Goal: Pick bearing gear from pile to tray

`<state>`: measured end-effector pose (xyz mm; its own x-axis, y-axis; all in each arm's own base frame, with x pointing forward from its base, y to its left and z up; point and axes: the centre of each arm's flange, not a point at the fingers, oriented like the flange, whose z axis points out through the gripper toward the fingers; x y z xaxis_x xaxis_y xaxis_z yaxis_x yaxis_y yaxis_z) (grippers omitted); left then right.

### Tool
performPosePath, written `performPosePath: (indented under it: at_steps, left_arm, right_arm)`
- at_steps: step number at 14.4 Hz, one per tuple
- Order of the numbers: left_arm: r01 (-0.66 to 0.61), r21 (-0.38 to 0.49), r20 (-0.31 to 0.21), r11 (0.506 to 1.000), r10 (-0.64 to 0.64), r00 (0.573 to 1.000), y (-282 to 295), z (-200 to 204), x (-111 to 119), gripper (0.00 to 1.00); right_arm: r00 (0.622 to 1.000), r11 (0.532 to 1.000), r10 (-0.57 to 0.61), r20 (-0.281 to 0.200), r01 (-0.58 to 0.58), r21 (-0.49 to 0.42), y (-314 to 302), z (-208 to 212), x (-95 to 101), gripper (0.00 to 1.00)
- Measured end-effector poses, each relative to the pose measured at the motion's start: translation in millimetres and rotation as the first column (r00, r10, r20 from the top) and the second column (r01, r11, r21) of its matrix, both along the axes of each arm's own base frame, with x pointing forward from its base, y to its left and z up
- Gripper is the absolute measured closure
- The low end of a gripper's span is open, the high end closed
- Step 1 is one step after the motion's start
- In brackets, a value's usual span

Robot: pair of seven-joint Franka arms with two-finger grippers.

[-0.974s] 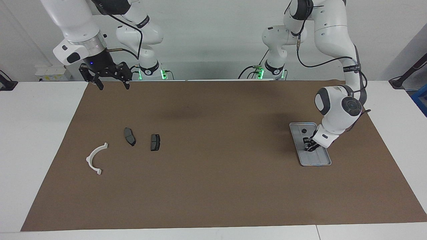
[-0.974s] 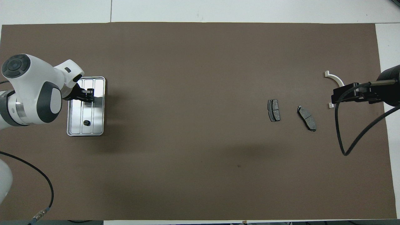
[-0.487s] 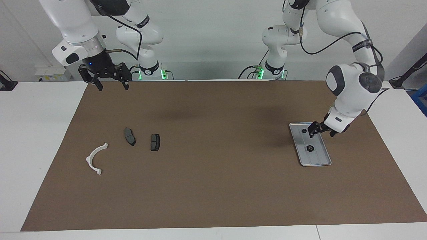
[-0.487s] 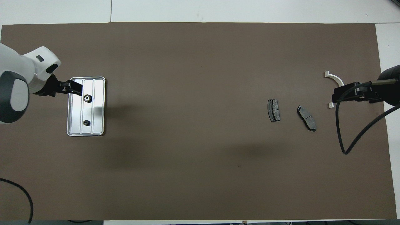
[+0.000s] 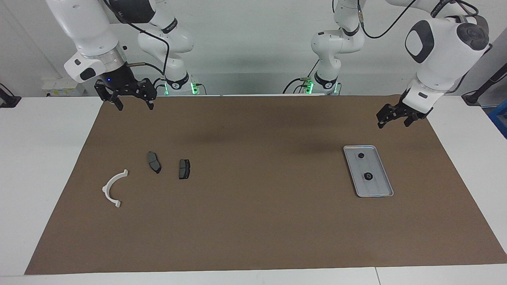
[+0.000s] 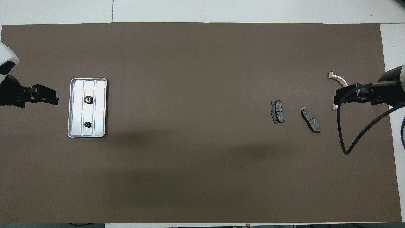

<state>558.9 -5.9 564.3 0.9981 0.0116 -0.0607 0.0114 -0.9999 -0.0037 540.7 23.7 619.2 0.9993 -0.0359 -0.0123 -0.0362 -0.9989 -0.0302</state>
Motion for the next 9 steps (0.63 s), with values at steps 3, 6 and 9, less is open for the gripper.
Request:
performPosePath:
  at_steps: [3, 6, 9]
  left_arm:
    - [-0.015, 0.001, 0.003, 1.0, 0.015, 1.0, 0.0, 3.3, -3.9, 0.0]
    - [-0.022, 0.001, -0.006, 1.0, 0.022, 1.0, -0.1, -0.6, -4.9, 0.0]
    - [-0.049, 0.003, -0.006, 0.999, 0.049, 0.999, -2.1, 3.9, -8.3, 0.0]
  right_arm:
    - [1.0, 0.999, 0.003, 0.004, -0.003, -0.033, -3.0, 0.3, 0.3, 0.0]
    - [1.0, 0.999, 0.005, 0.006, -0.005, -0.049, -4.2, 0.5, 0.5, 0.0]
    - [1.0, 0.999, 0.006, 0.007, -0.005, -0.051, -4.3, 0.6, 0.6, 0.0]
